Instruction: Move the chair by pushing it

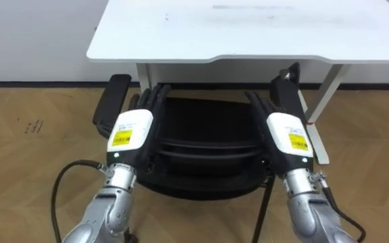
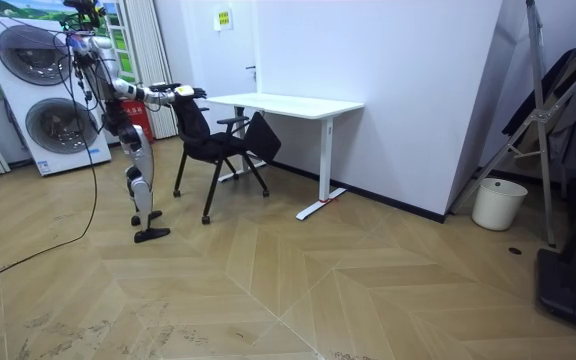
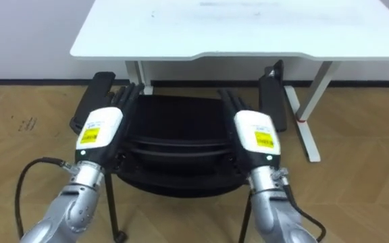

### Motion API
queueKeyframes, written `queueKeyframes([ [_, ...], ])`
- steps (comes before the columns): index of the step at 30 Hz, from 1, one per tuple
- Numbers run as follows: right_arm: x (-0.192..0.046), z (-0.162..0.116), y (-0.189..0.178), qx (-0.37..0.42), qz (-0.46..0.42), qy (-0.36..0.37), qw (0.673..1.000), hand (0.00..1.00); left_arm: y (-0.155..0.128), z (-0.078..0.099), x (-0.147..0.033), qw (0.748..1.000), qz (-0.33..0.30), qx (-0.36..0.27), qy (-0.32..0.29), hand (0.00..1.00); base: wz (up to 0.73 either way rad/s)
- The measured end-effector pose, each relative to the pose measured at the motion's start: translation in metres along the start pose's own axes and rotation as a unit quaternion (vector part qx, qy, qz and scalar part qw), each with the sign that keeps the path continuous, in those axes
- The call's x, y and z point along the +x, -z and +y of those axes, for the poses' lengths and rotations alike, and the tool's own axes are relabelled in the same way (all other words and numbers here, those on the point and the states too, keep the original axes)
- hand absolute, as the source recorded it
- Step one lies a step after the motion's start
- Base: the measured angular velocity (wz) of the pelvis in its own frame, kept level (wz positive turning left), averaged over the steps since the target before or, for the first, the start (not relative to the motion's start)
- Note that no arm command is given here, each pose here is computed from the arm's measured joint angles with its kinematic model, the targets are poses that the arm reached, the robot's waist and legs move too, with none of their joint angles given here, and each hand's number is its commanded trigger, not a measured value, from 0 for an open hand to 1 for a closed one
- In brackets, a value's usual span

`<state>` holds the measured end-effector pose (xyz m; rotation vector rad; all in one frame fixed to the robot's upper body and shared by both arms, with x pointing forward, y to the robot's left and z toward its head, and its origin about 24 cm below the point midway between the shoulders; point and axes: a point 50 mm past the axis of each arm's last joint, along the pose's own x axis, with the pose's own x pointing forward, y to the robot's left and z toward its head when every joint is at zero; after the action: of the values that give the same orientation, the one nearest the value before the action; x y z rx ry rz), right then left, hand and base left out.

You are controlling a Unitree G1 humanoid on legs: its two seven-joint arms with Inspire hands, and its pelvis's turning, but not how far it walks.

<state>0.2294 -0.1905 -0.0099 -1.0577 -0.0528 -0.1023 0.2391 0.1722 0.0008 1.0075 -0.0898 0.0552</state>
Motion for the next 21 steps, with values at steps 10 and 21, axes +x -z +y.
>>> queueKeyframes([
  [10, 0.007, -0.097, 0.023, 0.117, 0.045, 0.281, 0.951, 0.00, 0.041, 0.045, -0.007, 0.982, 0.102, -0.105, -0.119, 0.00, -0.02],
  [21, -0.029, -0.171, 0.057, 0.150, 0.095, 0.545, 0.819, 0.00, 0.064, 0.165, -0.043, 0.823, 0.105, -0.179, -0.529, 0.00, -0.05],
])
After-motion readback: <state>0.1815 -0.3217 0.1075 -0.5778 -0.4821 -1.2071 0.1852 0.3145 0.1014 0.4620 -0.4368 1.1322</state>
